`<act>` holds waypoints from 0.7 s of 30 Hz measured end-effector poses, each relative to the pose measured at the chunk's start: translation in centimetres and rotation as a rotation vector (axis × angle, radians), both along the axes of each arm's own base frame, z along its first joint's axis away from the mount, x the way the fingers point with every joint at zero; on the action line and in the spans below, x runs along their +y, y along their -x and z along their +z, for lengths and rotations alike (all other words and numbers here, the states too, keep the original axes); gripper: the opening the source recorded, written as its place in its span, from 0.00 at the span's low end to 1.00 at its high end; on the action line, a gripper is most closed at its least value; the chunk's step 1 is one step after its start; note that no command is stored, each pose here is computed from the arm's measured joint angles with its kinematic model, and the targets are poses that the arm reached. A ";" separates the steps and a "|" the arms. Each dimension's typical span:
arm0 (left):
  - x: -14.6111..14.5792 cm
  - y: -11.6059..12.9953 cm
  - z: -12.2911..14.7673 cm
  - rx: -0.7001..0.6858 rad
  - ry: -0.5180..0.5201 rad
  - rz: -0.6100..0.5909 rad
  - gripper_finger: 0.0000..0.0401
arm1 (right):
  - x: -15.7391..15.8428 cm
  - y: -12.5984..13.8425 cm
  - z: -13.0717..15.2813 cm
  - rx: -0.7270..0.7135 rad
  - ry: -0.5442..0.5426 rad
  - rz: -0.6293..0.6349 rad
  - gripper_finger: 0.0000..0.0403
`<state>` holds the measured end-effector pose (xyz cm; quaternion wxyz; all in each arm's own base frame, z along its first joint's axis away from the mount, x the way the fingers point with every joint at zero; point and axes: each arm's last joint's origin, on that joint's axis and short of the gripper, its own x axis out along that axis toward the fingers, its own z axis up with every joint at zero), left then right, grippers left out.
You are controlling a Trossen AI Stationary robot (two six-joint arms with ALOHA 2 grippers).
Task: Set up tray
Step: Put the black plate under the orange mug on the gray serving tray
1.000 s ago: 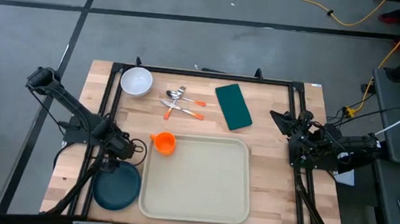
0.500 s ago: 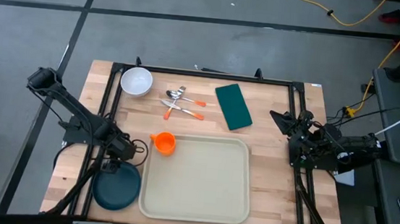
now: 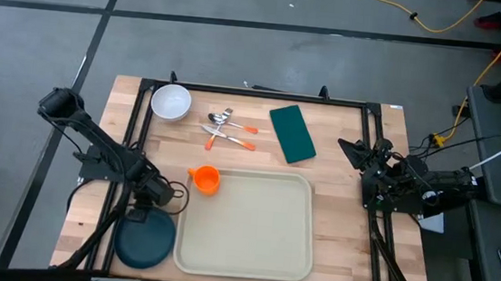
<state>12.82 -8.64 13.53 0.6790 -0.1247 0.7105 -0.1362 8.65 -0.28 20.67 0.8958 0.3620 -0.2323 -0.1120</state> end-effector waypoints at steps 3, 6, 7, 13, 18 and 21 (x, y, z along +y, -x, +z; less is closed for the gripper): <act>-0.1 -0.1 0.0 -0.012 0.006 0.006 0.02 | 0.0 0.0 0.0 0.001 0.001 0.000 0.42; -0.1 -0.2 0.0 -0.015 0.008 0.015 0.01 | 0.0 0.0 0.0 0.001 0.001 0.000 0.42; -0.1 -0.2 0.0 -0.014 0.009 0.015 0.01 | 0.0 0.0 0.0 0.002 0.001 -0.001 0.42; -0.1 0.0 0.2 -0.002 0.035 0.018 0.01 | 0.0 0.0 0.0 0.002 0.001 -0.001 0.42; 0.0 0.1 0.6 -0.008 0.046 0.020 0.01 | 0.0 0.0 0.0 0.003 0.002 0.000 0.42; -0.1 0.1 1.1 -0.001 0.042 0.011 0.01 | 0.0 0.0 0.0 0.004 0.002 -0.001 0.42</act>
